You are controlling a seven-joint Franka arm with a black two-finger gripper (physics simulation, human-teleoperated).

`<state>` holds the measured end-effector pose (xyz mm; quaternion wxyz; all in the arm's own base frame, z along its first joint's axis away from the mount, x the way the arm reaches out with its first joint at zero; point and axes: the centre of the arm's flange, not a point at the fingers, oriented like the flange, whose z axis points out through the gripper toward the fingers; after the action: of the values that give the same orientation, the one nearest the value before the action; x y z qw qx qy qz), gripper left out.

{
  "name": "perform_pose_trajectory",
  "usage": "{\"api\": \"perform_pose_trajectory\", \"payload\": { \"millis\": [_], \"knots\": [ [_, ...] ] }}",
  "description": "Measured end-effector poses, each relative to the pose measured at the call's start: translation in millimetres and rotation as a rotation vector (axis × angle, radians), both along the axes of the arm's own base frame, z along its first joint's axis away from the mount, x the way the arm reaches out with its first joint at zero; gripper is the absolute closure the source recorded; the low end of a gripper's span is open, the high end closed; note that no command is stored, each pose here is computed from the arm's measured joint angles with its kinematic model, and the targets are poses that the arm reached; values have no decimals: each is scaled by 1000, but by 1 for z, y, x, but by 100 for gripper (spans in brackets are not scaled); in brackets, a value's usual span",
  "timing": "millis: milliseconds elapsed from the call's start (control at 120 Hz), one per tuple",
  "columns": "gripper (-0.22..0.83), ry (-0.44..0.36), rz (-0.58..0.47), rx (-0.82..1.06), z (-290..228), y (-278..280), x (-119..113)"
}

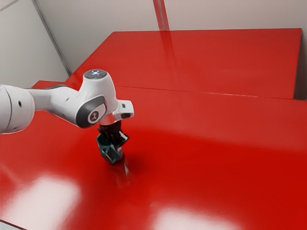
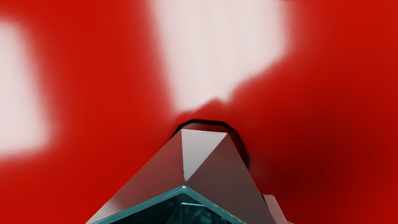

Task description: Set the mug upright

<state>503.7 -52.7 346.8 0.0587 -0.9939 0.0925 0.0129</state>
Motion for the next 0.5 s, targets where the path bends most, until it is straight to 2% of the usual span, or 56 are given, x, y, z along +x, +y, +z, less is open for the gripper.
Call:
{"api": "perform_pose_trajectory", "payload": {
  "millis": [158, 342, 500],
  "knots": [
    [73, 1, 20, -1, -6, -2, 1],
    [36, -17, 40, -11, -5, -4, 3],
    [18, -109, 46, -25, 40, -6, 1]
  ]
}}
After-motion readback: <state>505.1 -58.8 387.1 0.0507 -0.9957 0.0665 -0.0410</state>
